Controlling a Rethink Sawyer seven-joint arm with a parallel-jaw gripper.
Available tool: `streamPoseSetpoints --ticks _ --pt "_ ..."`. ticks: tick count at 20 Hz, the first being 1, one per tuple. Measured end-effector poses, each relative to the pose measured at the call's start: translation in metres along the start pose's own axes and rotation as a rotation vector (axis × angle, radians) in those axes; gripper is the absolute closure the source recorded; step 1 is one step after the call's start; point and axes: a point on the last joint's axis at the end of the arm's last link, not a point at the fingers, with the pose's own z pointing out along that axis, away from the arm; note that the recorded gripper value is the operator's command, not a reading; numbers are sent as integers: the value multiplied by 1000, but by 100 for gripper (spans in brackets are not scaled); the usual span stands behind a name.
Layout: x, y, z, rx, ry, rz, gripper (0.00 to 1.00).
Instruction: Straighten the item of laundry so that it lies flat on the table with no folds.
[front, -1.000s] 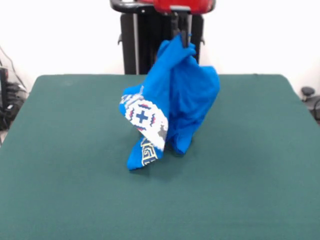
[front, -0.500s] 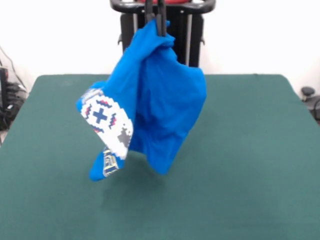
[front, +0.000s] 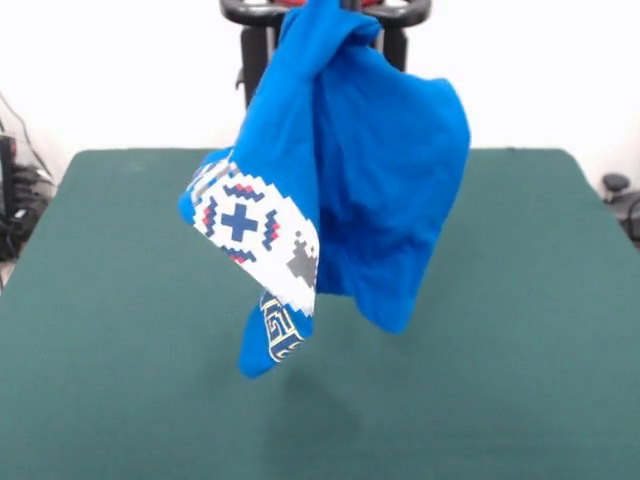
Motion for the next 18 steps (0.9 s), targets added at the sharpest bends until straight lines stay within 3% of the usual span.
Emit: streamPoseSetpoints --ticks 3,7,12,13,18 --pt "-3 -7 3 4 -37 16 100" --pt "-6 -35 24 24 -151 58 100" --pt "-9 -89 69 28 -347 137 100" --pt "-7 -111 88 22 -418 171 100" --pt "11 -144 129 -30 -529 258 100"
